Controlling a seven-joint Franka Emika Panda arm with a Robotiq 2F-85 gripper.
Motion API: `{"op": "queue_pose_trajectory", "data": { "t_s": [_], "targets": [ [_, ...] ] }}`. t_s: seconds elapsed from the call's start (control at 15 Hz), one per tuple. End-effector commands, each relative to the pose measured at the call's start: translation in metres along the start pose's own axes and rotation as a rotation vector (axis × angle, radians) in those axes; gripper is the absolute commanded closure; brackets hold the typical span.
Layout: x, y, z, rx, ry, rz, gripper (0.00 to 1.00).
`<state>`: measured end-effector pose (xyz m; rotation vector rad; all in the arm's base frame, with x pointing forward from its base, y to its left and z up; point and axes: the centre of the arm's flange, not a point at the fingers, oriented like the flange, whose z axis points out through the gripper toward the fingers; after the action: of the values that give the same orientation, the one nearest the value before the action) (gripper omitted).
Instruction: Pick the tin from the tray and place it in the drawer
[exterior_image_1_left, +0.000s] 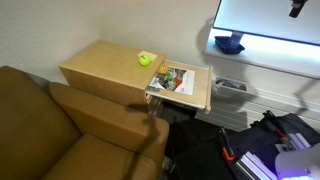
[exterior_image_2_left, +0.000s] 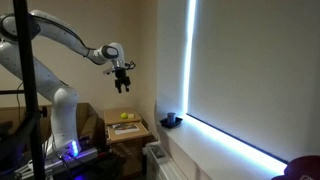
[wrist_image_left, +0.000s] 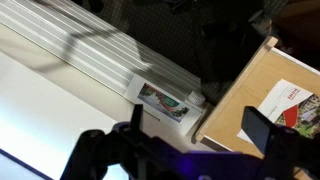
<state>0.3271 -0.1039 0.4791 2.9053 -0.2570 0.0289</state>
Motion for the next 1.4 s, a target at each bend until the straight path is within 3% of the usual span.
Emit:
{"op": "queue_pose_trajectory", "data": {
  "t_s": [0.0, 0.2, 0.53, 0.67, 0.73, 0.93, 1.07, 1.33],
  "targets": [
    [0.000, 0.000, 0.000, 0.000, 0.000, 0.000, 0.00],
    [0.072, 0.048, 0.010, 0.016, -0.034, 0.218, 0.00],
    [0.146, 0.120, 0.023, 0.009, 0.076, 0.517, 0.00],
    [0.178, 0.151, 0.017, 0.028, 0.008, 0.569, 0.00],
    [0.129, 0.123, 0.025, 0.013, 0.060, 0.522, 0.00],
    [0.157, 0.140, 0.032, 0.013, 0.032, 0.555, 0.00],
    [0.183, 0.125, 0.062, -0.017, -0.002, 0.625, 0.00],
    [0.256, 0.068, 0.097, 0.111, -0.040, 0.862, 0.00]
  ]
}}
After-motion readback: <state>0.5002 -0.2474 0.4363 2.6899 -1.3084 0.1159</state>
